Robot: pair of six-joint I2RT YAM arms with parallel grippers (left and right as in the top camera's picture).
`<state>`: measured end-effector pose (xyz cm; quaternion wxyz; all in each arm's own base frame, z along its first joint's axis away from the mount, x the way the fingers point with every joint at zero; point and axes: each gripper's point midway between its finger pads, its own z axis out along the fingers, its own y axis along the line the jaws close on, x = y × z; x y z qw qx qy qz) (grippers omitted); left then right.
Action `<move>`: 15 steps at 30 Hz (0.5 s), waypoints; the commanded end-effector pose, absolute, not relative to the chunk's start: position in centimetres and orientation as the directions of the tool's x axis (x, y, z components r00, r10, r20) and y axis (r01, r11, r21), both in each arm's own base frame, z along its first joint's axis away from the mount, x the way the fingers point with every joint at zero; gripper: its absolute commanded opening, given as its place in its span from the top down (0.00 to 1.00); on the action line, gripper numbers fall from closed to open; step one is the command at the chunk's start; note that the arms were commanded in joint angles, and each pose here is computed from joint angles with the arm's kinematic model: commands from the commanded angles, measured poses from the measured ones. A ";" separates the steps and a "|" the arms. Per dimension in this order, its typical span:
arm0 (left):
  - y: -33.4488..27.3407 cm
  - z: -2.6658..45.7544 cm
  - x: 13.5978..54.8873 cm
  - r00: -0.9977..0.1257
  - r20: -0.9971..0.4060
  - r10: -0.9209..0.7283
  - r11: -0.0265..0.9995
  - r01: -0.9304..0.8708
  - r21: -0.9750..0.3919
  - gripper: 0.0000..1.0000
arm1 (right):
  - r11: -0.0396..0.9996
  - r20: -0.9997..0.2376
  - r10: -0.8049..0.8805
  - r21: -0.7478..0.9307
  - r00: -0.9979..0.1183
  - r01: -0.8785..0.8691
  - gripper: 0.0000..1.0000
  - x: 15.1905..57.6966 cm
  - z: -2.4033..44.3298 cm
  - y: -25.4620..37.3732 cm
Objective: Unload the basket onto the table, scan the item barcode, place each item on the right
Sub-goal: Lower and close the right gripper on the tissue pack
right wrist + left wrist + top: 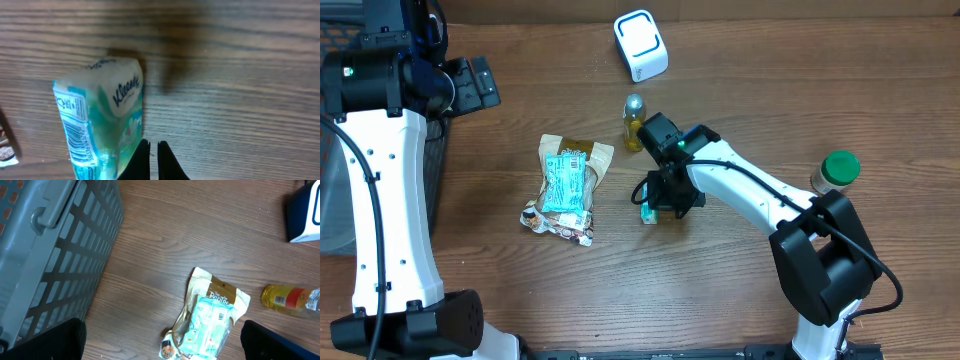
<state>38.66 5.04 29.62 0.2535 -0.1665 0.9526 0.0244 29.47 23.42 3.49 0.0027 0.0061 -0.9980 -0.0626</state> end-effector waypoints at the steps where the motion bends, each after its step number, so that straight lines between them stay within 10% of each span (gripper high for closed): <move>1: 4.9 29.5 38.9 -0.820 -0.490 -0.295 0.946 -0.322 -0.031 0.00 | 0.970 0.044 -0.022 0.242 -0.999 -0.011 0.96 29.0 3.7 25.6; 15: 4.9 29.5 38.9 -0.820 -0.490 -0.295 0.946 -0.322 -0.031 0.01 | 0.929 0.008 -0.115 0.354 -0.993 -0.105 0.84 29.4 4.4 27.8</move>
